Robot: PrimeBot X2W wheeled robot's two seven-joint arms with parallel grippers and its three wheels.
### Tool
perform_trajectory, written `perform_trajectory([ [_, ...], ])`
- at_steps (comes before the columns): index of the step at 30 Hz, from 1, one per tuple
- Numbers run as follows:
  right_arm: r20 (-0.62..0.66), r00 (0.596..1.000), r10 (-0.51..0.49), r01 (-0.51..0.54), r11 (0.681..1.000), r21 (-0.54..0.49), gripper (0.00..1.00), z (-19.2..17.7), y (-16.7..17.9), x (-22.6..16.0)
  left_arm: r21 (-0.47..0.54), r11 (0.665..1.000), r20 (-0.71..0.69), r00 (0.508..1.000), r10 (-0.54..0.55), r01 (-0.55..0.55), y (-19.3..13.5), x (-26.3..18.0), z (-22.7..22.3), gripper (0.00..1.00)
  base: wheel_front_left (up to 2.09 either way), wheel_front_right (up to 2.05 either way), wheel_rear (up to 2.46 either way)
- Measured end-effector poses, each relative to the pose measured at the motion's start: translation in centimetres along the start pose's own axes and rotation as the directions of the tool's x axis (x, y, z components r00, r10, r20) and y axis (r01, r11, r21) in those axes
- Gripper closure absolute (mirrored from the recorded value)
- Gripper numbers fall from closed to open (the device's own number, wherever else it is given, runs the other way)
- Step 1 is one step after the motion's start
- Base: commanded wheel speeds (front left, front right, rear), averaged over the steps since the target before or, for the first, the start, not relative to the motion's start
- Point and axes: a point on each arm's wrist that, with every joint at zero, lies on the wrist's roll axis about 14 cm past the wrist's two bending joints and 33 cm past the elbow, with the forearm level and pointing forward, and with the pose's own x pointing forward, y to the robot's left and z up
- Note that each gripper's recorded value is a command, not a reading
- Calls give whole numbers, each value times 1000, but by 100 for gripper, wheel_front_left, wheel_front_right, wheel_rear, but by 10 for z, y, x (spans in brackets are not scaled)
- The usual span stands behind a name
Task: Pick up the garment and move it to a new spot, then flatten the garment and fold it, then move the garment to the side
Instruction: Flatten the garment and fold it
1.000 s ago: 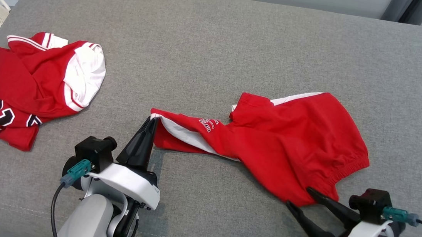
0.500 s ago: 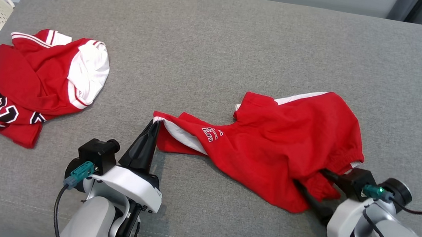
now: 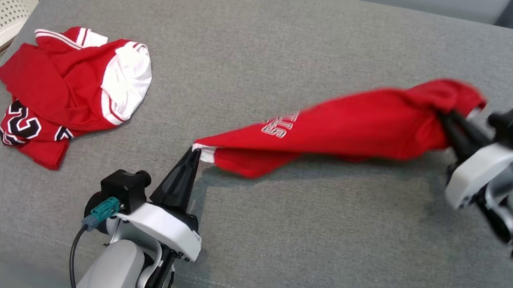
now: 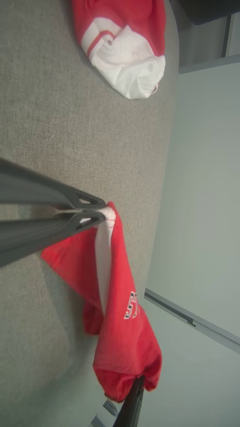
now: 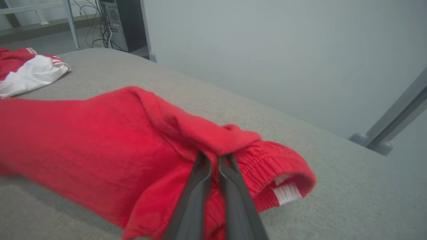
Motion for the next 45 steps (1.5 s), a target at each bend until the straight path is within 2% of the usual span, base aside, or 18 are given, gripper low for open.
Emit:
perform_trajectory([
  [5,36,998,-50,51,998,-33,100,38,-28,32,2,1000,-19,1000,2,-2,1,-2,-6,100,0,0,0],
  [11,-3,1000,-28,28,999,-17,100,48,-16,76,6,1000,-61,998,-4,4,-1,-14,-18,100,0,0,0],
  [12,-25,999,-28,28,1000,-1,73,45,-14,82,5,1000,-68,998,-4,5,-1,-17,-20,100,0,0,0],
  [13,-52,998,-25,26,1000,16,0,40,-10,88,8,1000,-74,997,-4,5,-1,-19,-21,100,0,0,0],
  [15,-74,997,1,1,999,33,0,32,4,97,7,1000,-82,997,8,-8,3,-25,-23,100,0,0,0],
  [19,46,998,45,-48,995,82,0,53,29,110,-3,999,-83,996,39,-40,11,-31,-23,100,0,0,0],
  [21,93,995,22,-30,996,86,0,62,21,106,0,999,-88,995,43,-43,12,-31,-24,100,0,0,0],
  [23,104,994,-26,18,997,78,0,65,-1,96,-4,999,-90,995,33,-34,8,-29,-26,100,0,0,0],
  [25,89,993,-71,65,996,68,0,56,-24,82,-8,1000,-90,996,18,-19,3,-27,-26,100,0,0,0],
  [27,31,996,-85,83,996,44,0,31,-34,65,-11,1000,-90,996,7,-8,0,-23,-27,100,0,0,0],
  [30,-59,996,-68,71,996,51,0,-11,-29,42,-11,1000,-94,996,-11,10,-6,-18,-28,100,0,0,0],
  [32,-91,995,-46,50,998,48,0,-26,-23,36,-15,1000,-99,995,-18,17,-8,-15,-31,100,0,0,0],
  [39,-120,992,31,-31,1000,3,0,-38,-7,41,-19,1000,-118,993,-16,14,-6,-13,-38,100,0,0,0],
  [42,-111,988,104,-112,991,-70,0,-30,11,55,-18,1000,-120,993,7,-9,2,-16,-38,100,0,0,0],
  [45,-121,984,132,-145,984,-106,0,-30,17,63,-21,999,-122,992,25,-28,7,-18,-39,100,0,0,0],
])
